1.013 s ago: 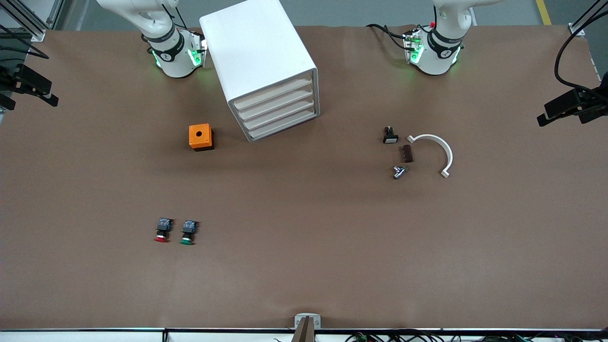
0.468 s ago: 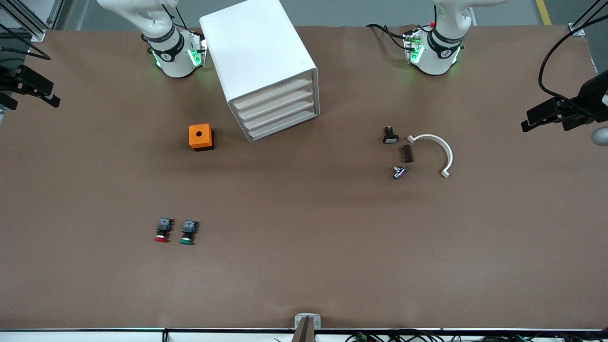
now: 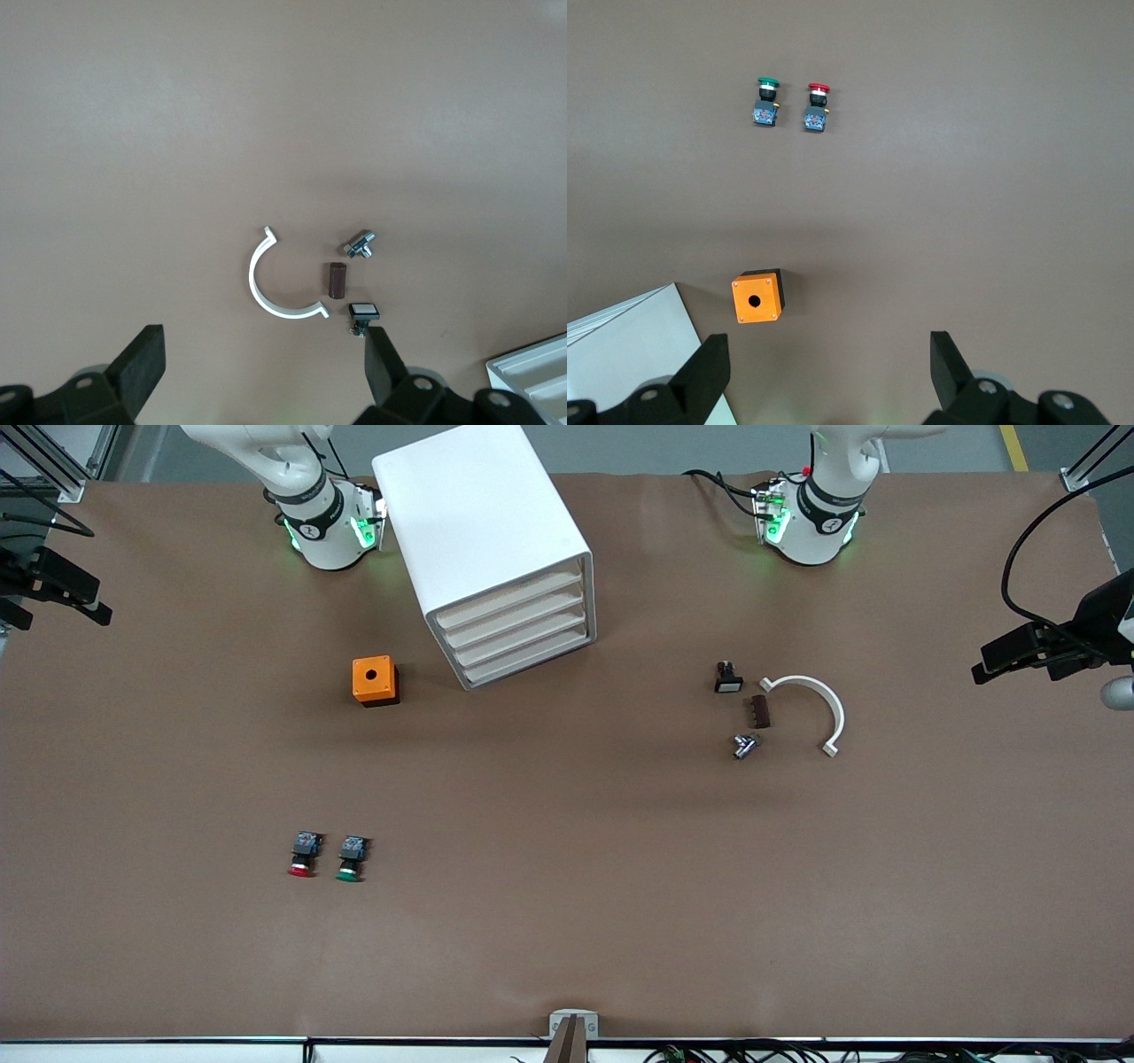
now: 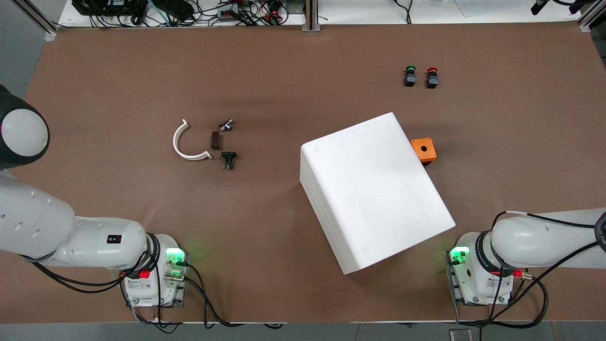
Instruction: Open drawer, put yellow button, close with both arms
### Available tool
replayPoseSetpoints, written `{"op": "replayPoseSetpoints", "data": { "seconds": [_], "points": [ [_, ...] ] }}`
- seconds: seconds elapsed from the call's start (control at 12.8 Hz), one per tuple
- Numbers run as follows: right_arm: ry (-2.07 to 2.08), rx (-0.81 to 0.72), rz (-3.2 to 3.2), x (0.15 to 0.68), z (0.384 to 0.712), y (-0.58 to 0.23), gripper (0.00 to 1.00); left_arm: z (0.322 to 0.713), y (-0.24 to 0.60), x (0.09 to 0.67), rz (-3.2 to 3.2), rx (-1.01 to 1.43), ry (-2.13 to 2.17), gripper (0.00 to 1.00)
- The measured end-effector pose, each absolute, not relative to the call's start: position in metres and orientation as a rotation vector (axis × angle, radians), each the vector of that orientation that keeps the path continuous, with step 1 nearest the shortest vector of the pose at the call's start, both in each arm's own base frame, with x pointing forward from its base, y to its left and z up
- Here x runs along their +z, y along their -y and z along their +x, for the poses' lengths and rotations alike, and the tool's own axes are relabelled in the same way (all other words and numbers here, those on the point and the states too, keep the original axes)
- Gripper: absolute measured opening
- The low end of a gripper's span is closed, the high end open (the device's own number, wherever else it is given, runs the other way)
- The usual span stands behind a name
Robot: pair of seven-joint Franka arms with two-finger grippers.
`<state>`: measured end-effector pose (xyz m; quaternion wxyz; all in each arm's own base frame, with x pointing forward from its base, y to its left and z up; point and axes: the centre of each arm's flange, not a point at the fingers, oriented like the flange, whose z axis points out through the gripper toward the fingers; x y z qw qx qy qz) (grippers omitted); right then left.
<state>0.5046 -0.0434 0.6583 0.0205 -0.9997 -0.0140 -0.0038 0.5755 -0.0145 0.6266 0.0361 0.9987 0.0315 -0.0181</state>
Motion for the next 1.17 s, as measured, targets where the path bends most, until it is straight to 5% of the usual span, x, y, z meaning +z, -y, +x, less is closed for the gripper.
{"op": "replayPoseSetpoints", "data": {
  "seconds": [1.17],
  "points": [
    [0.046, -0.03, -3.101, 0.659, 0.506, 0.044, 1.0, 0.556, 0.01, 0.658, 3.097, 0.009, -0.038, 1.0]
  ]
}}
